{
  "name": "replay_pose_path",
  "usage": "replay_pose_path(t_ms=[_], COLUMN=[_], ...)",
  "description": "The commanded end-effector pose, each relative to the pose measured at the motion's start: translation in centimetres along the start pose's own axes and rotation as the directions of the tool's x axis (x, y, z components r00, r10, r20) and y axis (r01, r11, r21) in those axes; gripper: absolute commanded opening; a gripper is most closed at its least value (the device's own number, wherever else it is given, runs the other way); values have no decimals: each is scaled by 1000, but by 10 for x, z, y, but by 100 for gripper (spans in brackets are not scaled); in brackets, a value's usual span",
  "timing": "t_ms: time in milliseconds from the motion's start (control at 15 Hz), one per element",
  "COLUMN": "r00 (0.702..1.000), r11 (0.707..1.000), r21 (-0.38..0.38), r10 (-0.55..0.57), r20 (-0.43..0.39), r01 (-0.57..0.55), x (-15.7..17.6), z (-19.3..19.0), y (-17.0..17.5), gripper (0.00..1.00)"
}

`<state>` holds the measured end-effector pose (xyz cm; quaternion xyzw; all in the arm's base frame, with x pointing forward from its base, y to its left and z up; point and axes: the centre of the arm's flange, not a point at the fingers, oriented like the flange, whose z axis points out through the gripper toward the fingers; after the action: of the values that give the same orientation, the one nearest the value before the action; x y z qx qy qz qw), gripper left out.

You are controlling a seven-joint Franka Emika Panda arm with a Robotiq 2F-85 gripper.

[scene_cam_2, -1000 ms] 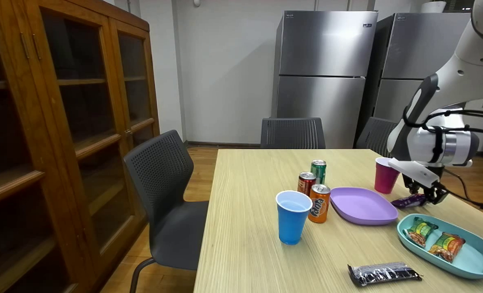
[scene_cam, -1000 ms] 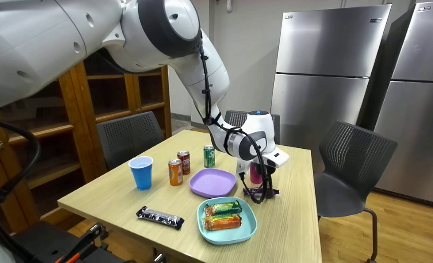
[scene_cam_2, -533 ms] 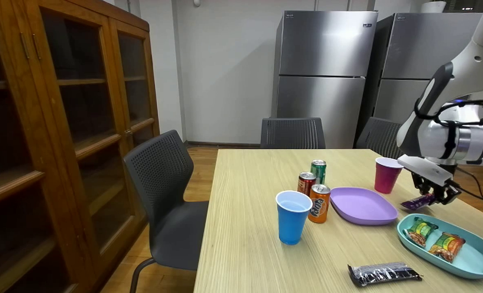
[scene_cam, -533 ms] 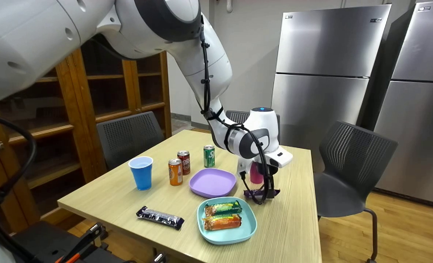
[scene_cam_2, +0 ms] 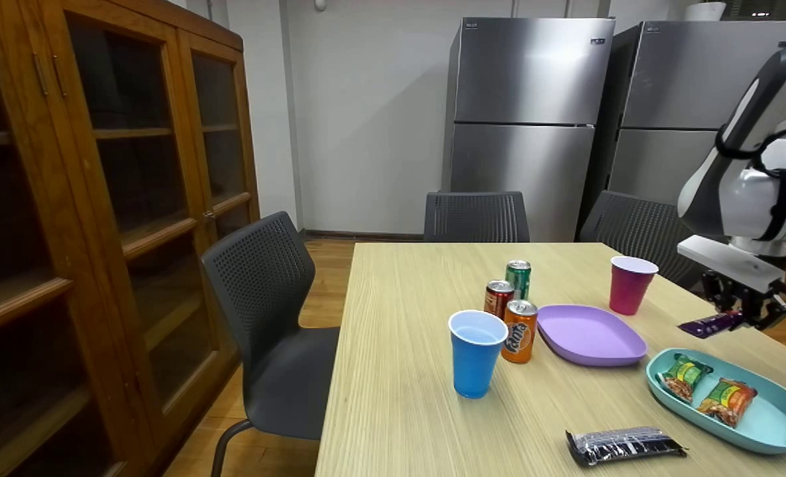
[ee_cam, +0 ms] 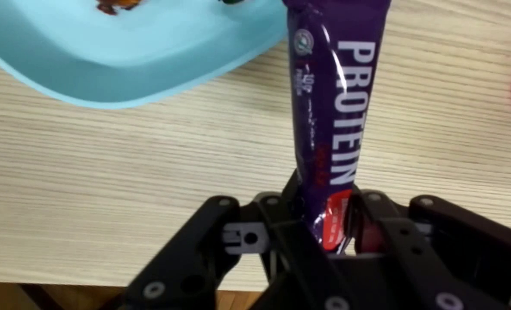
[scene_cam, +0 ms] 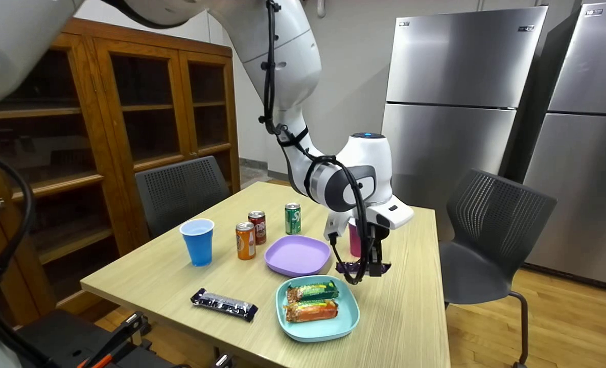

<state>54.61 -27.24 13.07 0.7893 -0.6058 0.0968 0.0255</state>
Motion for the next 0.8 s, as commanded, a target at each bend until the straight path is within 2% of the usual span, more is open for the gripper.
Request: replay_pose_path(t_ms=[0, 333, 733], r00=[1000, 1000, 998], r11=[1000, 1000, 992], r21=[13, -27, -117], r10=[-3, -9, -55], r20=[28, 28, 9], r01=[3, 10, 56], x=[-25, -52, -85], z=[-41, -54, -45], y=[42, 74, 98], gripper=[4, 4, 4])
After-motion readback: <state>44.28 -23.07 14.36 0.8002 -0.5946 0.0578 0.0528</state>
